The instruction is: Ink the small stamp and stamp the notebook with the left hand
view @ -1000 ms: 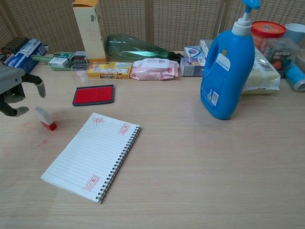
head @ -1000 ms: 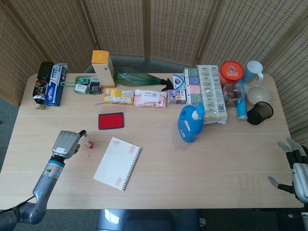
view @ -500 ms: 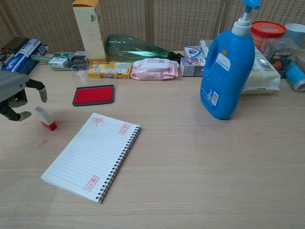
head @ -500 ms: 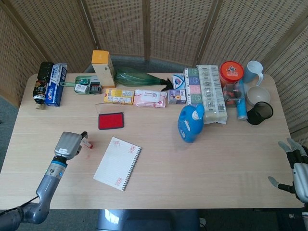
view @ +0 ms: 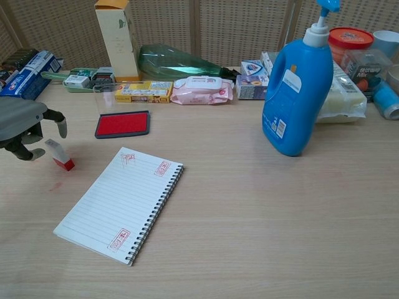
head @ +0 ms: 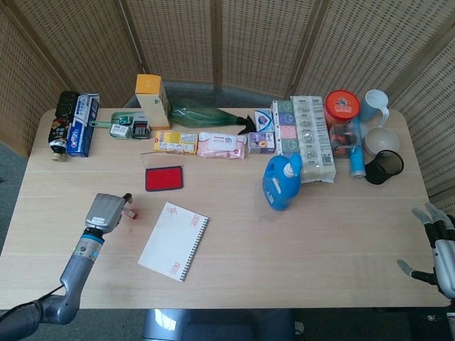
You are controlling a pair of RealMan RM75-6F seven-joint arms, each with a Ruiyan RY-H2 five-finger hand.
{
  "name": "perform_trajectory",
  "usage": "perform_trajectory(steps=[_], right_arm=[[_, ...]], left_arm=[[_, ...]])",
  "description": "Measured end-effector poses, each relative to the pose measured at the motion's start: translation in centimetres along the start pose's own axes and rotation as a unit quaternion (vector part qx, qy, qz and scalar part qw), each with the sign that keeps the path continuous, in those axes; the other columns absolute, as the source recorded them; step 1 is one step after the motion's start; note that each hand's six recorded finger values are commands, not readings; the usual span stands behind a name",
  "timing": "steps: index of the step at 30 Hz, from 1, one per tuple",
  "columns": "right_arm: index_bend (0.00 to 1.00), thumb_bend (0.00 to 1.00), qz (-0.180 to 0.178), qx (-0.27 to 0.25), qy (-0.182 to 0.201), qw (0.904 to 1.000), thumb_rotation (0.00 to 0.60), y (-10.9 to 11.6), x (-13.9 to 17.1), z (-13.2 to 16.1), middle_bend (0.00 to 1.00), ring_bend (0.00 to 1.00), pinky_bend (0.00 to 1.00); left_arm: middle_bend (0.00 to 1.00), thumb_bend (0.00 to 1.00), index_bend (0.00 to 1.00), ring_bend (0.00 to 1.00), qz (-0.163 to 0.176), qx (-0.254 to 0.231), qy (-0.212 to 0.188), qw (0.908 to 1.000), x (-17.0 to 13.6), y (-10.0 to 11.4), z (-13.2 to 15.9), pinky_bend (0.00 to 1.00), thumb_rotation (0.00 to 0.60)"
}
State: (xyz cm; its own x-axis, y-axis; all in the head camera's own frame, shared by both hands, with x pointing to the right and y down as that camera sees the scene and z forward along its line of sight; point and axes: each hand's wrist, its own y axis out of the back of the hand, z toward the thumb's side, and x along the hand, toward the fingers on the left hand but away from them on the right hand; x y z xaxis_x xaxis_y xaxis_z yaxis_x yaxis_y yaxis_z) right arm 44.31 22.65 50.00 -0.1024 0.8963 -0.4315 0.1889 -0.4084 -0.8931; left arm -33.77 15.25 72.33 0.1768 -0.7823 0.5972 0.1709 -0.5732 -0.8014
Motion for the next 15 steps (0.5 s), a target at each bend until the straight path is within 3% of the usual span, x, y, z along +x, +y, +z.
perform_trajectory(steps=[15], right_arm=[[0.12, 0.07, 0.001, 0.002, -0.002, 1.0000, 0.600, -0.12, -0.09, -0.03, 0.03, 0.00, 0.00]], left_arm=[[1.00, 0.36, 0.43, 1.00, -0.001, 0.008, -0.005, 1.0000, 0.70, -0.23, 0.38, 1.00, 0.600]])
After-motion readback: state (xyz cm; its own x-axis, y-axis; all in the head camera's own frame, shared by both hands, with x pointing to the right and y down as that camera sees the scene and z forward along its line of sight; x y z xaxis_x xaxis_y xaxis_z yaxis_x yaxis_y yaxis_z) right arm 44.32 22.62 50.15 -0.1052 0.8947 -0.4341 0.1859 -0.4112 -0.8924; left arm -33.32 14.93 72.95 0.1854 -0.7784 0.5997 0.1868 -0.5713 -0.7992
